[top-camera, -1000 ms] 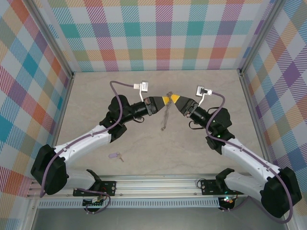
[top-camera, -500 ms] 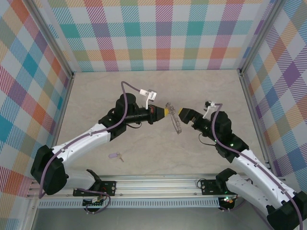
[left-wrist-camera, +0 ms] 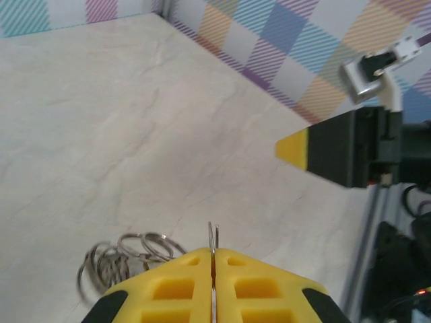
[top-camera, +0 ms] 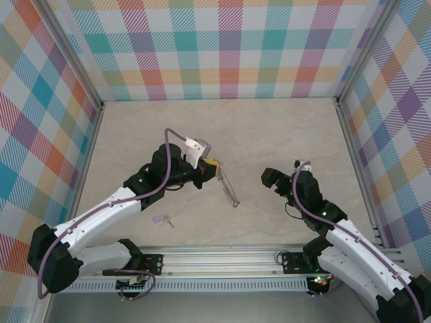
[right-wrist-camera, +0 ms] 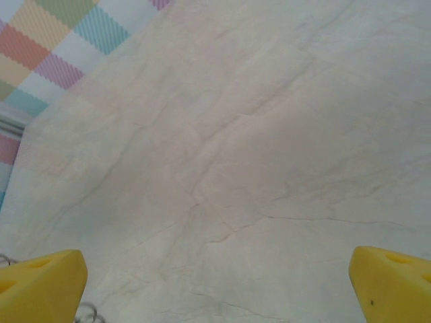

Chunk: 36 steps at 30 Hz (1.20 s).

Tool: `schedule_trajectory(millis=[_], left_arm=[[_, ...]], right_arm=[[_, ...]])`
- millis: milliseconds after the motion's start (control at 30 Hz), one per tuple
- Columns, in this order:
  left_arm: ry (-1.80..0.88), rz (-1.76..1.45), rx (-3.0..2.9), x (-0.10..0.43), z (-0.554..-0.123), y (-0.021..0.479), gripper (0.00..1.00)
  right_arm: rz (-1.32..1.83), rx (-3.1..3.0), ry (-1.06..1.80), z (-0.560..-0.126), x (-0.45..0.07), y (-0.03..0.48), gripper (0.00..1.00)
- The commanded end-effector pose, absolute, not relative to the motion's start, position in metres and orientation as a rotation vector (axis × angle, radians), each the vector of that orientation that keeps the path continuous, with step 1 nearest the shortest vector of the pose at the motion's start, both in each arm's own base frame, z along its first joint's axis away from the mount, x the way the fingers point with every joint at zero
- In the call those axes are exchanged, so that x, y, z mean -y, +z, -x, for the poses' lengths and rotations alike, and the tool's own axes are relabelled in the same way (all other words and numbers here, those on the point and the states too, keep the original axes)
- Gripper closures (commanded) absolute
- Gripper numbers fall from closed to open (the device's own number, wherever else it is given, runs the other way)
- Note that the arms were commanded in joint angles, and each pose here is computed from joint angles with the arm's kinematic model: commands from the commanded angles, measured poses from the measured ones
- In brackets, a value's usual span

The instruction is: Put the keys on the keyring

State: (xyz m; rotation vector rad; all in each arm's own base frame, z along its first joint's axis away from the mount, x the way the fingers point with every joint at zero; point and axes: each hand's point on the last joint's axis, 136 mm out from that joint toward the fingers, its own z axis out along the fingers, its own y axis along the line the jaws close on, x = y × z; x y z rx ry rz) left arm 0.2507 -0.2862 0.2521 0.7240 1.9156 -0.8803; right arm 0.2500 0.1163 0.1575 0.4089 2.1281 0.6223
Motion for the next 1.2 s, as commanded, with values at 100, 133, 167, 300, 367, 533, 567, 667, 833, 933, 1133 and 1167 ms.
schedule_trajectory(millis=[100, 133, 167, 300, 367, 533, 567, 667, 833, 933, 1133, 1167], left_arm=[[-0.794, -0.743, -1.79, 0.28, -0.253, 0.259, 0.98], [-0.797, -0.745, -1.781, 0.28, -0.253, 0.257, 0.99], [-0.802, -0.754, -1.771, 0.281, -0.252, 0.256, 0.99], [-0.843, -0.771, -1.715, 0.287, -0.248, 0.254, 1.0], [-0.858, -0.771, -1.688, 0.289, -0.248, 0.257, 1.0], [-0.915, -0.804, -1.626, 0.296, -0.242, 0.263, 1.0], [-0.927, -0.799, -1.614, 0.297, -0.241, 0.266, 1.0], [-0.938, -0.761, -1.606, 0.295, -0.243, 0.269, 1.0], [-0.881, -0.632, -1.642, 0.284, -0.259, 0.27, 1.0], [-0.807, -0.544, -1.643, 0.273, -0.273, 0.272, 1.0], [-0.665, -0.345, -1.658, 0.242, -0.299, 0.28, 1.0], [-0.655, -0.317, -1.664, 0.237, -0.302, 0.281, 1.0]], right_arm=[[-0.449, -2.142, 0.547, -0.245, -0.102, 0.144, 0.0], [-0.437, -2.144, 0.535, -0.245, -0.101, 0.143, 0.0], [-0.42, -2.143, 0.526, -0.245, -0.101, 0.144, 0.0], [-0.353, -2.107, 0.533, -0.247, -0.104, 0.156, 0.0], [-0.333, -2.051, 0.581, -0.25, -0.108, 0.165, 0.0], [-0.28, -1.937, 0.731, -0.257, -0.128, 0.19, 0.0], [-0.278, -1.94, 0.737, -0.258, -0.13, 0.192, 0.0], [-0.233, -1.997, 0.751, -0.258, -0.14, 0.192, 0.0], [-0.122, -2.168, 0.882, -0.243, -0.17, 0.175, 0.0], [-0.062, -2.212, 1.018, -0.228, -0.187, 0.168, 0.0], [0.007, -2.322, 1.158, -0.194, -0.211, 0.152, 0.08], [0.012, -2.341, 1.166, -0.19, -0.215, 0.149, 0.1]])
